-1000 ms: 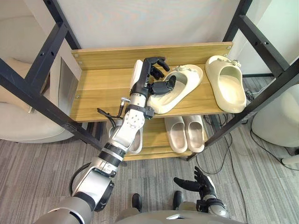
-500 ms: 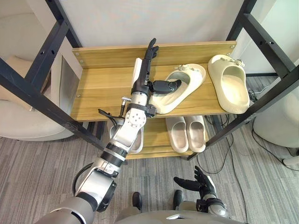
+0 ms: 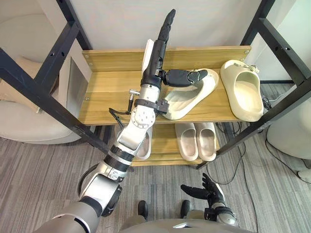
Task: Organize the slippers on the shoe rack
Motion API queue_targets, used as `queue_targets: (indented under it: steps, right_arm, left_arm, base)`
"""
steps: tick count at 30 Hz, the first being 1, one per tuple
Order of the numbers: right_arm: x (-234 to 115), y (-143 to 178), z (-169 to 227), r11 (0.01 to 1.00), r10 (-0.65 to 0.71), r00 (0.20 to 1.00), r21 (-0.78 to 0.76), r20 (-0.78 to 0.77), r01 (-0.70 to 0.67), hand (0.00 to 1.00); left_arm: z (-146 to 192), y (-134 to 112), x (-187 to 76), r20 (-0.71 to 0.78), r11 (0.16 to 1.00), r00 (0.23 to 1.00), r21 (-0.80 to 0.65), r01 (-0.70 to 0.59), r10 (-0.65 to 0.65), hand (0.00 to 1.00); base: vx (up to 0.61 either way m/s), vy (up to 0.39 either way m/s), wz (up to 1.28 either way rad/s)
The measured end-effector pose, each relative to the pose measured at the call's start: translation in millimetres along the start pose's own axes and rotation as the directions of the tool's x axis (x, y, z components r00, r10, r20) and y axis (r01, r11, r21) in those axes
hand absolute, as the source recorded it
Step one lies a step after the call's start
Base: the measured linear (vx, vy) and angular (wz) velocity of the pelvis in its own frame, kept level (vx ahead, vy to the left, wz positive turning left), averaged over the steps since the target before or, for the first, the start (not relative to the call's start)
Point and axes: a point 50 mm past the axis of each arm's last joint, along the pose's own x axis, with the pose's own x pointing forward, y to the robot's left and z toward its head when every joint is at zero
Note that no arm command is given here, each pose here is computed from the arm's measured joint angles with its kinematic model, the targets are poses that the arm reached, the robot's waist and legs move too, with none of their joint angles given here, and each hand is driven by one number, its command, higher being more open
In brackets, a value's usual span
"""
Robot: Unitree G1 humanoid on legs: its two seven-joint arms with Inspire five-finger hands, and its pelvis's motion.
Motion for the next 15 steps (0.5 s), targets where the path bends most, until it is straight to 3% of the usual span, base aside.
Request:
queue_targets:
  steps: [7, 15]
  right_arm:
    - [0, -2, -1, 1.0, 0.0, 1.0, -0.007, -0.009, 0.0, 1.0]
    - [0, -4, -4, 1.0, -0.004, 1.0, -0.017, -0.019, 0.004, 1.0]
  left_arm:
    - [10, 3, -3, 0.042, 1.0, 0.999, -0.023, 0.014, -0.013, 1.0]
    - [-8, 12, -40, -0.044, 0.991, 0.999, -0.133, -0.027, 0.021, 1.0]
  base:
    - [-0.01, 0.005, 0.06]
    - [0.0, 0.003, 0.03]
